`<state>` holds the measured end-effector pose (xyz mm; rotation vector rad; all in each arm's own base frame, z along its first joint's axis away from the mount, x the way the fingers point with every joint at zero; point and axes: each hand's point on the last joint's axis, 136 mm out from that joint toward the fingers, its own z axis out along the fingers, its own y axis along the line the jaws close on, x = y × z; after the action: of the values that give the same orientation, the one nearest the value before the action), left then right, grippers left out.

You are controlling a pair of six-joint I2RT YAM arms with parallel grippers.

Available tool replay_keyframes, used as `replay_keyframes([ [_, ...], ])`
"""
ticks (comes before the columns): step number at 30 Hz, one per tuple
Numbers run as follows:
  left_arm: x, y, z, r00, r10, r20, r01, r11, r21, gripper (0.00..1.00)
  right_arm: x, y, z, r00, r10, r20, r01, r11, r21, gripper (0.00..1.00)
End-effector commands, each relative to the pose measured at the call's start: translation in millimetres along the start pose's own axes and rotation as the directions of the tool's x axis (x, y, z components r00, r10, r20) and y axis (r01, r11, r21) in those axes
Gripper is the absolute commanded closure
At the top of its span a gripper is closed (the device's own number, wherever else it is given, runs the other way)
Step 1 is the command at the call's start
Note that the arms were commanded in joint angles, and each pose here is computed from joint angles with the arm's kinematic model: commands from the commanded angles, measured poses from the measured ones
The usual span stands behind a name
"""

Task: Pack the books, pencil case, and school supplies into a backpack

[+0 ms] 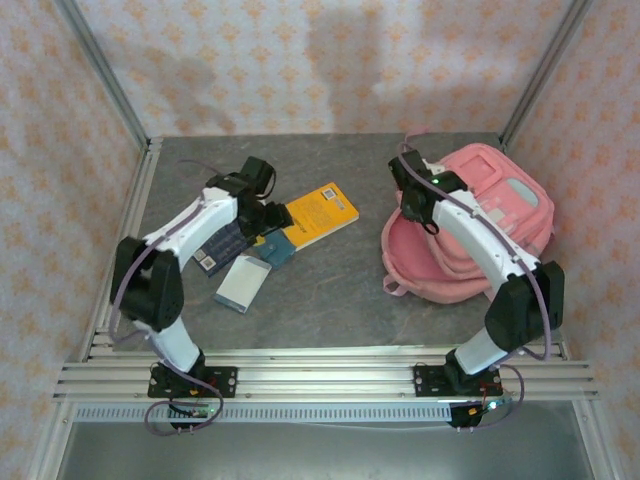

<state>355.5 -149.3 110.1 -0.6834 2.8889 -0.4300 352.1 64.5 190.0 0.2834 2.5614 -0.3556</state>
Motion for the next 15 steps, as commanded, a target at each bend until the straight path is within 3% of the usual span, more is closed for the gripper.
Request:
replay_keyframes([
  [1, -8, 11, 3, 0.999, -0.049, 0.009, 0.05, 0.992, -0.119, 0.29, -15, -10, -18, 0.997, -0.016, 0.078, 0.01, 0.997, 0.072, 0.45],
  [7, -16, 4, 28, 0.996, -0.091, -0.01, 0.087, 0.977, -0.196, 0.32, -20, -25, -37, 0.989, 0.008, 0.149, -0.036, 0.982, 0.188, 0.46],
  [15, -7, -13, 58, 0.996, -0.054, -0.064, 0.034, 0.959, -0.281, 0.37, -15, -36, -46, 0.982, -0.007, 0.189, -0.034, 0.977, 0.212, 0.46],
])
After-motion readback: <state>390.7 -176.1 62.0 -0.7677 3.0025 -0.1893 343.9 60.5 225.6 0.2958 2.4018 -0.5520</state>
